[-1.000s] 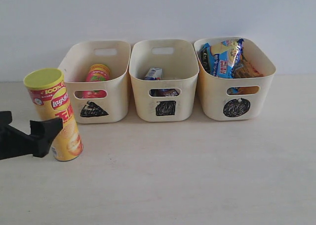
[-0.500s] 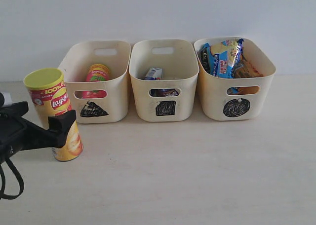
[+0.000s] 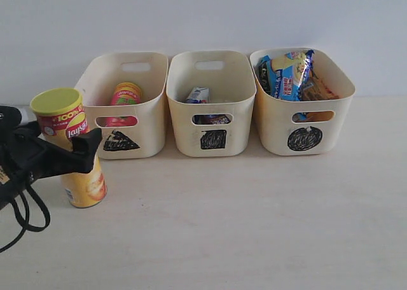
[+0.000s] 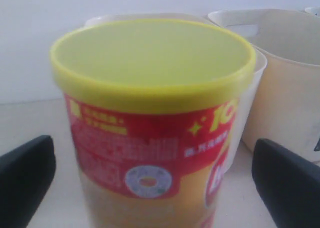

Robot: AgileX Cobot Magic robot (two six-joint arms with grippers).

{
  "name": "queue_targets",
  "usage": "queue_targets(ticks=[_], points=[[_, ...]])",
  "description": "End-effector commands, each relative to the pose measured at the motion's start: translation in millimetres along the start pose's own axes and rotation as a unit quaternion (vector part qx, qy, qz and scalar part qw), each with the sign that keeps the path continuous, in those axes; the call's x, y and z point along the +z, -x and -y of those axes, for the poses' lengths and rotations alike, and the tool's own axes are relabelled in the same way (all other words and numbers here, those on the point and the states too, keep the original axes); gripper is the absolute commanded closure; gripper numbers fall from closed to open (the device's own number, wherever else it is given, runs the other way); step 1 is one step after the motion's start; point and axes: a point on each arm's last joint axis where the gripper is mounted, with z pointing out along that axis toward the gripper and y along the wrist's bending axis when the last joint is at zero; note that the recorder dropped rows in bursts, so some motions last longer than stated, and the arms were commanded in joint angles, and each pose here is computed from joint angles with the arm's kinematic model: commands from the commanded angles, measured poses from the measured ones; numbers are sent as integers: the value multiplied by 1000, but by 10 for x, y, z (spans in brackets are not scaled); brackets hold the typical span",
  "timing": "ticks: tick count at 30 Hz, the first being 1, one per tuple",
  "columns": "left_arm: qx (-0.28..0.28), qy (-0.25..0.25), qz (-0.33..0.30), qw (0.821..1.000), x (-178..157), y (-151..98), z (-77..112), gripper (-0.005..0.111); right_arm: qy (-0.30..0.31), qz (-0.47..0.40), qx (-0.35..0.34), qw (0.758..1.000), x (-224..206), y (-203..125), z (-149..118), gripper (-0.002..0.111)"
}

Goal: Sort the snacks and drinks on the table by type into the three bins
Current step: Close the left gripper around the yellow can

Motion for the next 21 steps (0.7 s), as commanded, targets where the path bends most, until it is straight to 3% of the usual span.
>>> queue_targets(ticks=[1, 15, 21], points=[[3, 8, -8, 1000, 87, -66, -14, -1, -3, 7, 2, 1000, 1, 0, 2, 108], [11, 12, -27, 1000, 316, -230, -21, 2, -3, 7, 2, 1000, 1, 0, 2, 108], [8, 17, -33, 999, 377, -283, -29, 30, -3, 7, 2, 1000, 1, 0, 2, 108]])
